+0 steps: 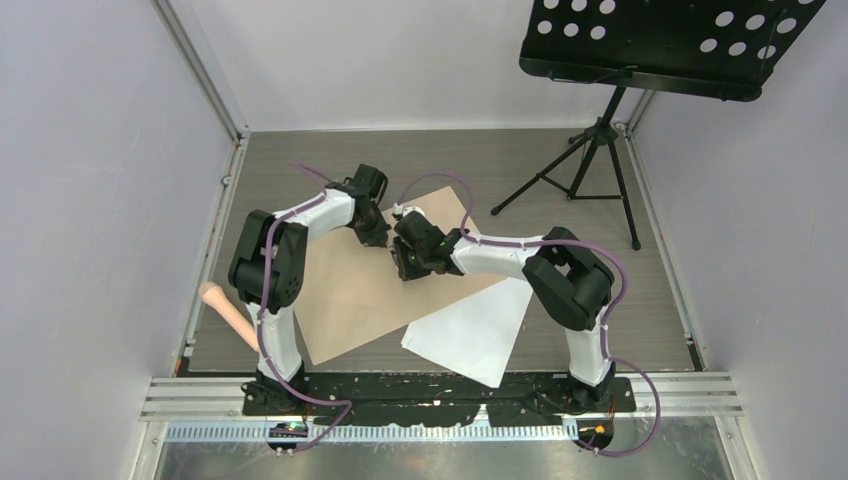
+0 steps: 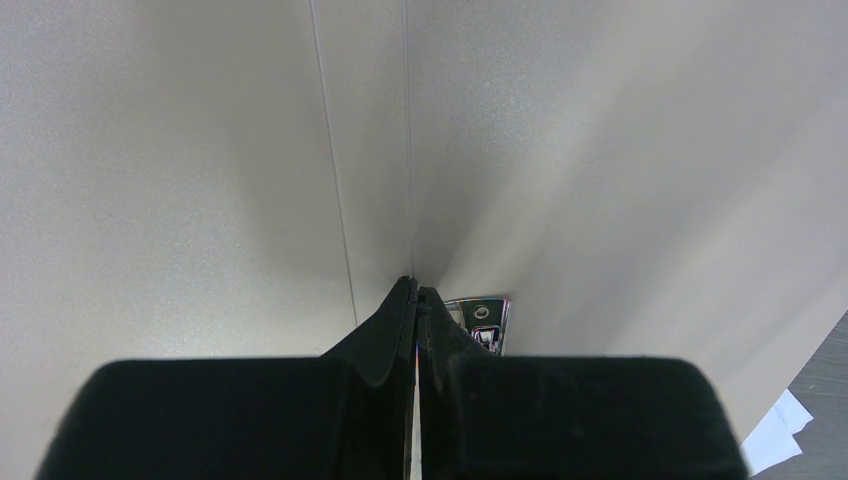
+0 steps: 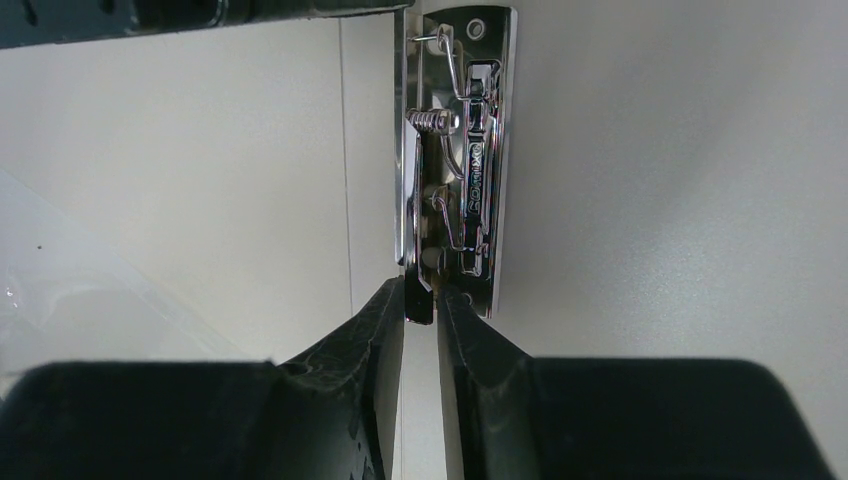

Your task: Put the files into the folder

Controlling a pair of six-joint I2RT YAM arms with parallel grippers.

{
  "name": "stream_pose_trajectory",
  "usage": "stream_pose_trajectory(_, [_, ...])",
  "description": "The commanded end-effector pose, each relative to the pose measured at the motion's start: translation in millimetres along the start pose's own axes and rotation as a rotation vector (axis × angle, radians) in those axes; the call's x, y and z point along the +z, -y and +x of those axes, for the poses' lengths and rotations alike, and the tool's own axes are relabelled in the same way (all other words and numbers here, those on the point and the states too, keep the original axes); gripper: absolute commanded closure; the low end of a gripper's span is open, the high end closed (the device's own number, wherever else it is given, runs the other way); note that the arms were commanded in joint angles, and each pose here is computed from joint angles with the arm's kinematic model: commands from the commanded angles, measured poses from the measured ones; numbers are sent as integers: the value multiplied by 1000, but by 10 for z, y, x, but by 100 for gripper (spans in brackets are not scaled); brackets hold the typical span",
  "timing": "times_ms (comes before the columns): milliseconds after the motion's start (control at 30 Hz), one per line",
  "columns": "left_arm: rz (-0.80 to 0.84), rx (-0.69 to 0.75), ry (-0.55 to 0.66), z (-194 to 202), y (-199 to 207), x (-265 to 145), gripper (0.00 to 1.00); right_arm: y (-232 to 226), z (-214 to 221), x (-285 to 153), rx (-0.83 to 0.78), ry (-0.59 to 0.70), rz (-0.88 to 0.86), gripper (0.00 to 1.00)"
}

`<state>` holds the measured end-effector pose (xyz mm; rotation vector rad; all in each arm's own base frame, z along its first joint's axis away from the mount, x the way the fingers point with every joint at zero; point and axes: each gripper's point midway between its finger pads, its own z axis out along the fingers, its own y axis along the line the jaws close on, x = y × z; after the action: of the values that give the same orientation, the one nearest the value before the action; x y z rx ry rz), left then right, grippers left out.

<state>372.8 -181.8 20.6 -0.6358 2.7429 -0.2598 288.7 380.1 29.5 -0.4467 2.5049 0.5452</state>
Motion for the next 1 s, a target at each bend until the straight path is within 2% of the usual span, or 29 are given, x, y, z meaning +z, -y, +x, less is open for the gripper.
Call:
stream_pose_trajectory(0, [-52, 20, -59, 199, -158, 4, 98, -36, -210, -111, 14, 69, 6, 75])
stream_pose_trajectory(600, [-55, 50, -62, 180, -142, 18, 98, 241, 31, -80, 47, 27, 124, 88])
stream_pose_trajectory(867, [-57, 57, -66, 174, -135, 33, 99, 59, -80, -146, 86, 61, 31, 74])
stream_pose_trajectory(967, [-55, 58, -67, 176, -133, 29, 99, 11, -139, -159, 100, 70, 5, 73])
